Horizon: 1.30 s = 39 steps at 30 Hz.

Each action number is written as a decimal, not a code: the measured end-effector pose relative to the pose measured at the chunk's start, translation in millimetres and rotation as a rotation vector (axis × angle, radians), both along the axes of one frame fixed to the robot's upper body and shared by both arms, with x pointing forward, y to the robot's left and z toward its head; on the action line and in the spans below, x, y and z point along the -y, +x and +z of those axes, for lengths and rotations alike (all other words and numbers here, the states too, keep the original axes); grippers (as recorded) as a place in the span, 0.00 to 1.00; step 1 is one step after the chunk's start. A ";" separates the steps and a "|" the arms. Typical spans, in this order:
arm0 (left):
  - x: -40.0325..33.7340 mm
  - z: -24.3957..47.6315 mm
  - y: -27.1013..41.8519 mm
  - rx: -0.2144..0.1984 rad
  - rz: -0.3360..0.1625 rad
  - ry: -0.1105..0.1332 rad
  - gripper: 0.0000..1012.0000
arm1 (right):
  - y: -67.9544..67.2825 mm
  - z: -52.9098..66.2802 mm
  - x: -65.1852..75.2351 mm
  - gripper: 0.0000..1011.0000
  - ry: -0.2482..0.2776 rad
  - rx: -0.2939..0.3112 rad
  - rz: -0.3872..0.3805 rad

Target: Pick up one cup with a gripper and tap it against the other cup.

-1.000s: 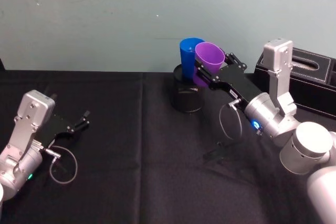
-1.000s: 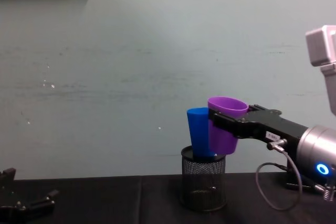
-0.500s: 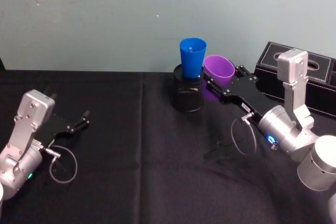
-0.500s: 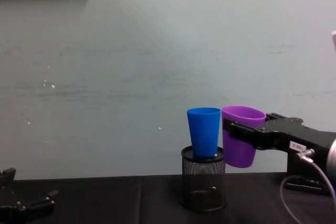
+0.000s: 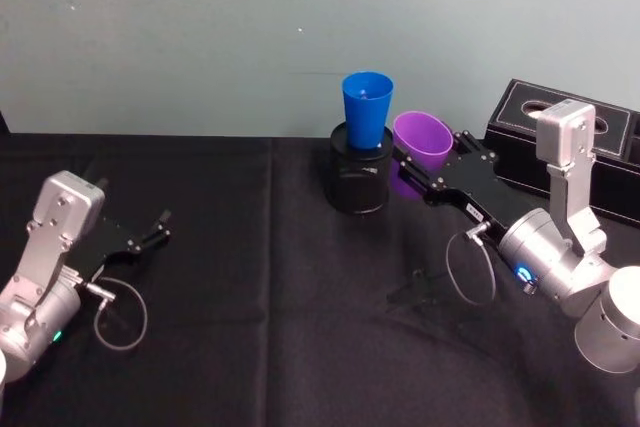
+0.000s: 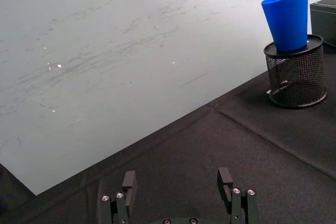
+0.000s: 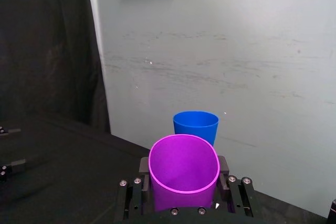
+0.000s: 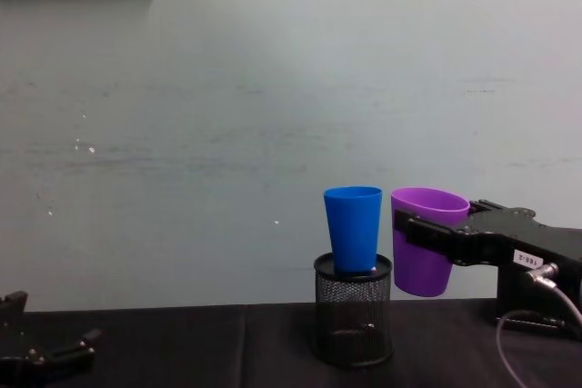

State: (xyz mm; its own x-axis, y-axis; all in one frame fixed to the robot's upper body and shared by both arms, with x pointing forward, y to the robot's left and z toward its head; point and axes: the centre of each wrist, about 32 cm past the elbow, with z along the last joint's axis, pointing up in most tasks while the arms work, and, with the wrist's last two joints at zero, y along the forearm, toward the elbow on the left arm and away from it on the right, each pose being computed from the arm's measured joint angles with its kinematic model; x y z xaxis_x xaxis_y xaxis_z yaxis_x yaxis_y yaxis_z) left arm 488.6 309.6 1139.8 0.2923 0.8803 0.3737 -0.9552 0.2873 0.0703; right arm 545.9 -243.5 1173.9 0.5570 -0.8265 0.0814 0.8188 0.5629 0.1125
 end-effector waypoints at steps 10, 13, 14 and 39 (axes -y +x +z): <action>0.0 0.0 0.0 0.000 0.000 0.000 1.00 | 0.8 0.0 -0.3 0.72 0.001 0.000 -0.002; 0.0 0.0 0.0 0.000 0.000 0.000 1.00 | 0.9 -0.1 -0.4 0.72 0.001 0.000 -0.002; 0.0 0.0 0.0 0.000 0.000 0.000 1.00 | 0.9 -0.1 -0.4 0.72 0.001 0.000 -0.002; 0.0 0.0 0.0 0.000 0.000 0.000 1.00 | -37.7 -4.8 15.2 0.72 0.008 -0.042 0.000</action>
